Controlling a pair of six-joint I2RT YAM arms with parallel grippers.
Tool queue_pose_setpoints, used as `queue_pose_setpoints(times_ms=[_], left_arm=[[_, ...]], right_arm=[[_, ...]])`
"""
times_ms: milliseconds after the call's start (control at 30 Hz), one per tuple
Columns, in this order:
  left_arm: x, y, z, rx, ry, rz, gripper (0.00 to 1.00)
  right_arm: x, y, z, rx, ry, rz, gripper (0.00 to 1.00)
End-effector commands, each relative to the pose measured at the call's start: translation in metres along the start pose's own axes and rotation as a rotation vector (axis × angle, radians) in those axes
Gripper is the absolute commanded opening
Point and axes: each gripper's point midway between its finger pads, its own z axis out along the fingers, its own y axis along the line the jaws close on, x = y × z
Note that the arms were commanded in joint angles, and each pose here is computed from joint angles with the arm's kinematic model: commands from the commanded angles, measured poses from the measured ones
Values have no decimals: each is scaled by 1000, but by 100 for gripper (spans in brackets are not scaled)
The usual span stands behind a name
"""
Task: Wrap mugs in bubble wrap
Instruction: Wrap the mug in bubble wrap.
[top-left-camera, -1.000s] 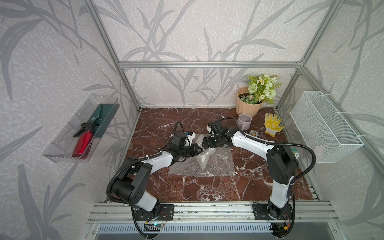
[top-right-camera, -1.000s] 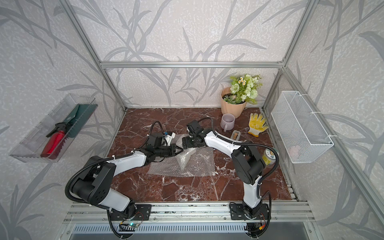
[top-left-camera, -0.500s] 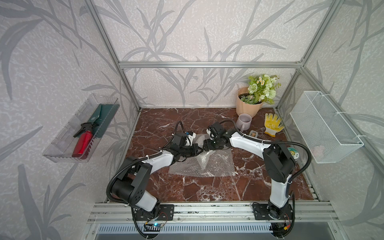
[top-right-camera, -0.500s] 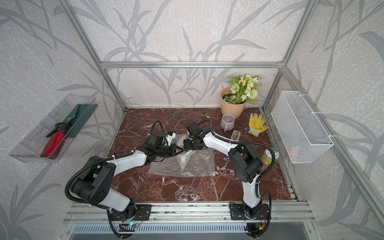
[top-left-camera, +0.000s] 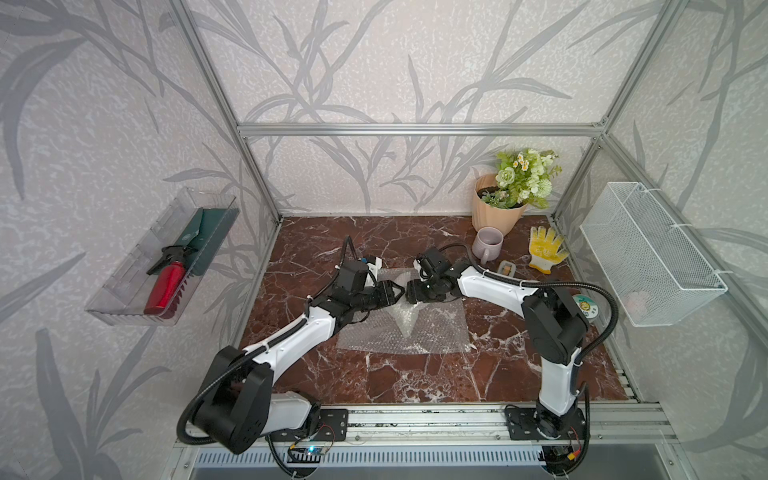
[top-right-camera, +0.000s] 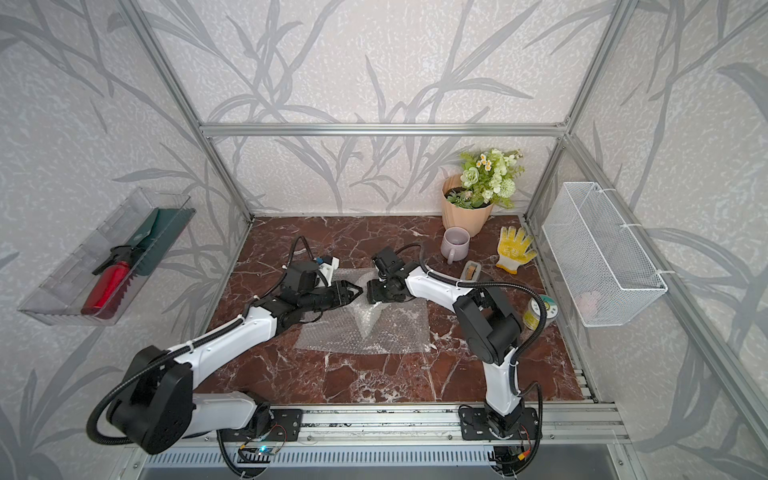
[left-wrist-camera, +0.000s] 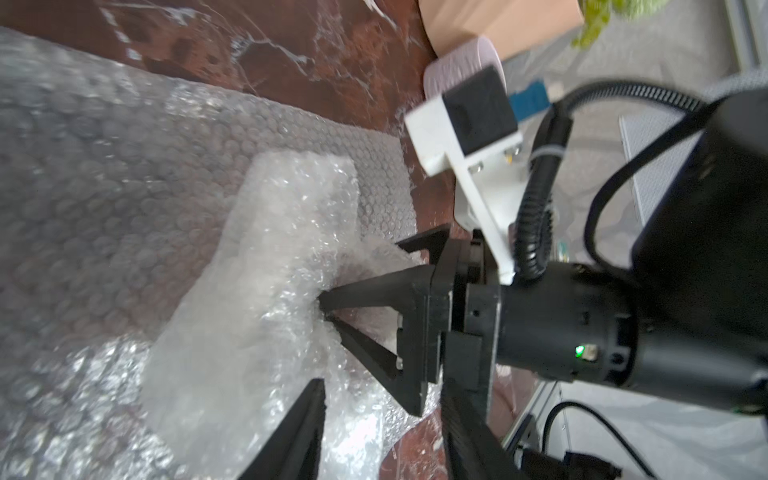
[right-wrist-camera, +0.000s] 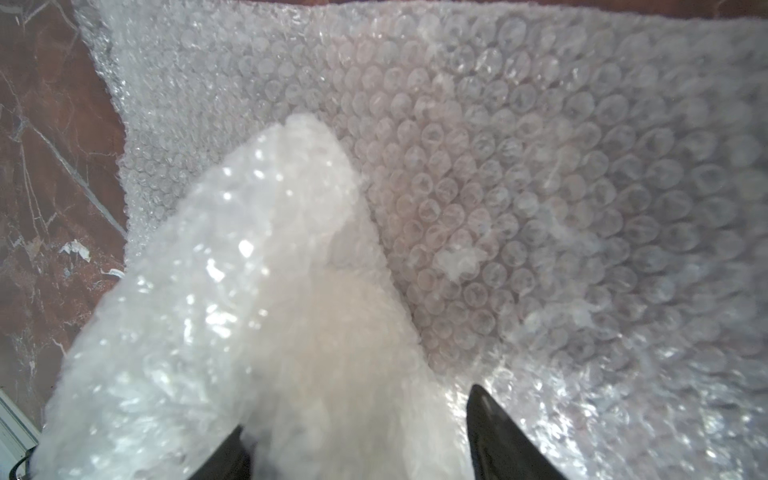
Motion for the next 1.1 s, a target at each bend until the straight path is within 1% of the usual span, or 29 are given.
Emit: queue_pose_setpoints(times_ms=[0,67,167,233,400,433,600,800,933,1067], left_arm=[[4,43,-11,-231,-42,-113,70],[8,51,-8,-263,-31,-140,81],[11,54,3,-257,-18,-183,95],[10,51,11,-234,-18,-196,99],[10,42,30,-210,-7,-190,99],[11,42,33,-213,-1,-189,99],[28,55,44,-265,43,-192,88],[52,91,48,-396,94,-206,73],[64,106,51,-437,117,-215,71],[71,113,55,-440,127,-234,70]], right_arm=[[45,-35,13,171,96,98,67],[48,-33,14,165,87,124,66],[50,-30,14,158,74,152,66],[51,-29,12,152,65,172,66],[56,-24,11,118,49,225,63],[57,-23,12,116,54,227,63],[58,-22,16,109,67,227,61],[55,-18,15,89,60,193,61],[43,-6,4,38,21,120,61],[28,19,-18,-74,-45,3,63]])
